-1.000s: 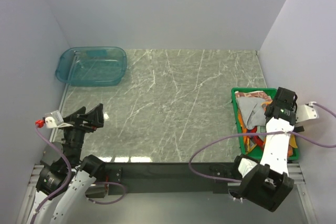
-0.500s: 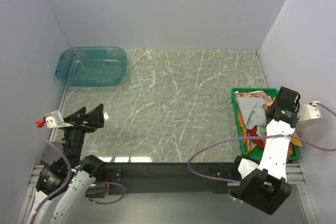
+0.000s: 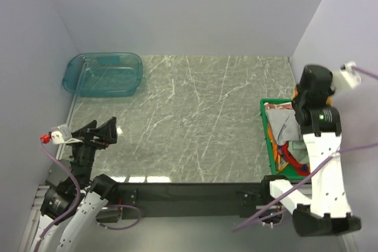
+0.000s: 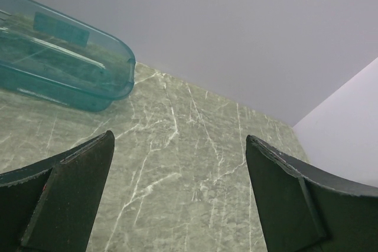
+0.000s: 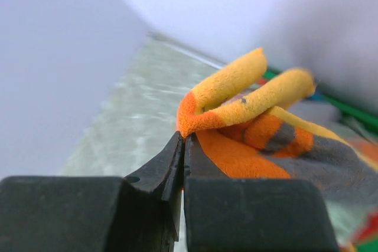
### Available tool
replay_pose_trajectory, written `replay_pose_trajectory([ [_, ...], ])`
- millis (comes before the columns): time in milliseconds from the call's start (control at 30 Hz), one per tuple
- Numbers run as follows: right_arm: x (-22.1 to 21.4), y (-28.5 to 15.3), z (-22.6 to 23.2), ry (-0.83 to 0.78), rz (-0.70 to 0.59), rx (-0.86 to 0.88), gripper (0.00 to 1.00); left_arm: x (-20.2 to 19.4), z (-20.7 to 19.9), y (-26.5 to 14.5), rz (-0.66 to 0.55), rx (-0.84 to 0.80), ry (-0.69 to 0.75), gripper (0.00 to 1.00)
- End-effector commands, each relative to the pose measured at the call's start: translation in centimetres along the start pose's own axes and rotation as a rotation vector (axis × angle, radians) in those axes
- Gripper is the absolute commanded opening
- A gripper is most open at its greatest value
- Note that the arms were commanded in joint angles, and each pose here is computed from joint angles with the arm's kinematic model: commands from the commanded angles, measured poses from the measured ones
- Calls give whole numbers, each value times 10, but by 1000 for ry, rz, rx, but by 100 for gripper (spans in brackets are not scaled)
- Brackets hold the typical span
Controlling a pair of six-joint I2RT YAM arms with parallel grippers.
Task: Fold and stack the towels
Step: Grab crumpled towel, then move the towel to the center of the board
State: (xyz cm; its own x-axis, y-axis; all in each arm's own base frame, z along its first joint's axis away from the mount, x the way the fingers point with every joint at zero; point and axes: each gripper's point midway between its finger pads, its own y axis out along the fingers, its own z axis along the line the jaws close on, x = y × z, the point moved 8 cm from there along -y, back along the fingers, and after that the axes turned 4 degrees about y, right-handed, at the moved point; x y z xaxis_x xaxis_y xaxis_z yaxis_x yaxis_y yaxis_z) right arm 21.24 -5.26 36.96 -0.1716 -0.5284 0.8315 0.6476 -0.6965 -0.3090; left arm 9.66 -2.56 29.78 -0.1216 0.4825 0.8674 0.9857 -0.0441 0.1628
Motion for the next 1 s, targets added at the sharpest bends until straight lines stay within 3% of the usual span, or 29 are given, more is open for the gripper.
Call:
replay_pose_trajectory([
  [0, 39, -21, 57, -3, -92, 169, 0, 15, -1, -14, -82, -54, -35, 99],
  [167, 46, -35, 146, -102, -84, 445, 0, 13, -2, -10, -58, -47, -21, 100],
  [200, 64, -53, 167, -64, -118, 532, 0, 11, -2, -9, -46, -45, -14, 100],
  [267, 54, -51, 202, -154, -138, 576, 0, 9, -3, -6, -29, -41, -6, 99],
  [300, 74, -70, 217, -147, -190, 644, 0, 8, -4, -5, -22, -47, -3, 99],
  [400, 69, -82, 255, -168, -210, 749, 0, 5, -6, -2, 6, -50, 10, 99],
  [500, 24, -89, 270, -244, -166, 799, 0, 3, -6, 1, 19, -40, 17, 99],
  [533, 13, -103, 266, -239, -140, 837, 0, 3, -6, 1, 20, -36, 17, 99],
  [567, -31, -93, 257, -326, -80, 821, 0, 3, -5, 2, 21, -27, 19, 99],
  [633, -54, -106, 240, -283, -31, 860, 0, 3, -5, 2, 22, -23, 19, 99],
  [700, -122, -114, 212, -368, 74, 896, 0, 2, -6, 2, 24, -27, 19, 100],
  [733, -132, -122, 199, -350, 113, 918, 1, 3, -6, 2, 22, -33, 21, 99],
  [767, -174, -130, 175, -437, 191, 938, 2, 2, -6, 2, 24, -37, 21, 99],
  [833, -204, -142, 146, -437, 289, 931, 7, 3, -7, 3, 21, -39, 22, 99],
  [967, -275, -179, 73, -597, 520, 993, 19, 2, -6, 4, 27, -30, 24, 99],
])
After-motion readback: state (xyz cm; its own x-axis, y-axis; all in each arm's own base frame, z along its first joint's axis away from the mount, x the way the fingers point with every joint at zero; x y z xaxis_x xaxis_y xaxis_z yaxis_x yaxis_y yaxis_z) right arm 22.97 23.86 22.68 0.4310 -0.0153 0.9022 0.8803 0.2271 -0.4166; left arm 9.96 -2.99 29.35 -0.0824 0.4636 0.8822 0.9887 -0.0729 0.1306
